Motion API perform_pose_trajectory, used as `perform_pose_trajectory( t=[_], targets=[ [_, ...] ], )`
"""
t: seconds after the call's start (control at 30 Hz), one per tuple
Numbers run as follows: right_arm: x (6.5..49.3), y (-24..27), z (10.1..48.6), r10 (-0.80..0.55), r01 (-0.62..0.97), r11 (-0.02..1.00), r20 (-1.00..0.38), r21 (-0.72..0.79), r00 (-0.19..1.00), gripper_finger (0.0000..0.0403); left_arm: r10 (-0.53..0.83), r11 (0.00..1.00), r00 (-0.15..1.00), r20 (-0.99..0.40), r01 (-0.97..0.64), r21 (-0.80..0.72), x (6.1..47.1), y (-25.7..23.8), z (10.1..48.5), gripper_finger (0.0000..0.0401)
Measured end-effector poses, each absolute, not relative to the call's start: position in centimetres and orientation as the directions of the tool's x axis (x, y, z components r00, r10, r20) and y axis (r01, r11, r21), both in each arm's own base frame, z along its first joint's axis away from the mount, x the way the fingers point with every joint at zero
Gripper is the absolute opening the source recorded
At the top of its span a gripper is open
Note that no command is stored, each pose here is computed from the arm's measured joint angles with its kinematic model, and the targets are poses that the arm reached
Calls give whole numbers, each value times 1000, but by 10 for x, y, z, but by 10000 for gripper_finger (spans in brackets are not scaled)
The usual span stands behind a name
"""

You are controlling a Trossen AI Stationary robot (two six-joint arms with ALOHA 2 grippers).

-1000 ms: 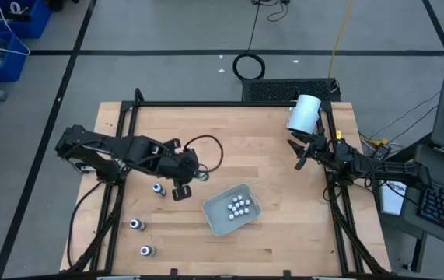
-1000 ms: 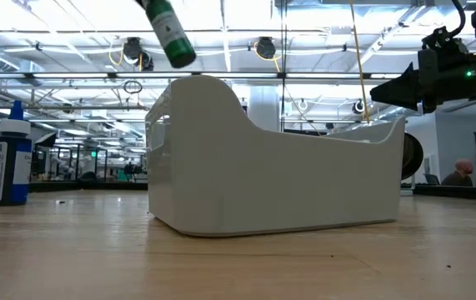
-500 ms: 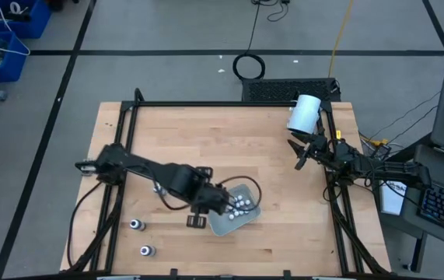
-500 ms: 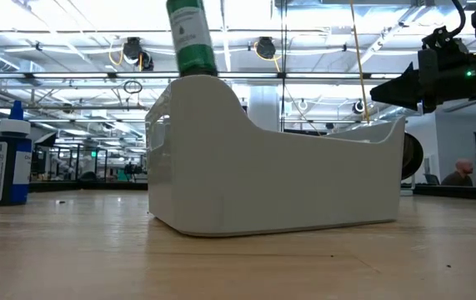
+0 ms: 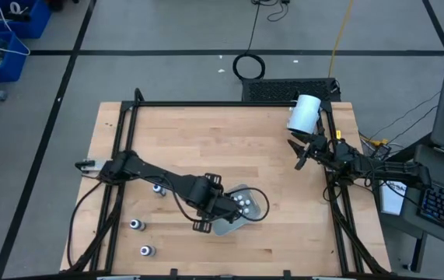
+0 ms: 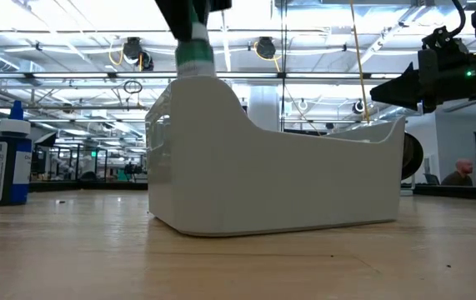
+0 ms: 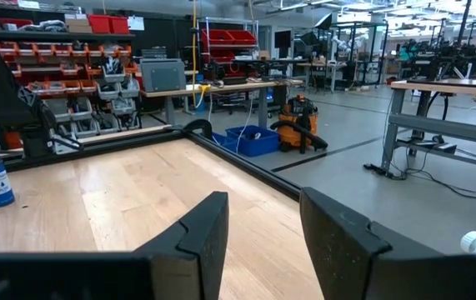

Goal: Pick & Place food coloring
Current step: Put the large green food coloring bottle in the gray bin

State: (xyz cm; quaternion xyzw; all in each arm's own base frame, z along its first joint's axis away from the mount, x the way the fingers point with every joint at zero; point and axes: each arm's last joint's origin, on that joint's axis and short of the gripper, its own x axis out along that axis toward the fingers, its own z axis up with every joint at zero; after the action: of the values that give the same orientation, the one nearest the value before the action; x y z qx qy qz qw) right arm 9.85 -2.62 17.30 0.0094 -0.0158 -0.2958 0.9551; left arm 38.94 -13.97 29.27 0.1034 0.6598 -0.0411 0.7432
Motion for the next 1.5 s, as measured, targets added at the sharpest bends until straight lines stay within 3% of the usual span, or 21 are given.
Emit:
perform_pose_trajectory(
  t=[1.0,1.5],
  targets=[
    [98,-26,173,-566,565,824,26,28,824,141,28,974,71,-997,220,43,418,-108,235,121],
    [99,-26,173,-566,565,825,25,28,824,141,34,974,78,-996,220,50,420,-104,232,121]
  ],
)
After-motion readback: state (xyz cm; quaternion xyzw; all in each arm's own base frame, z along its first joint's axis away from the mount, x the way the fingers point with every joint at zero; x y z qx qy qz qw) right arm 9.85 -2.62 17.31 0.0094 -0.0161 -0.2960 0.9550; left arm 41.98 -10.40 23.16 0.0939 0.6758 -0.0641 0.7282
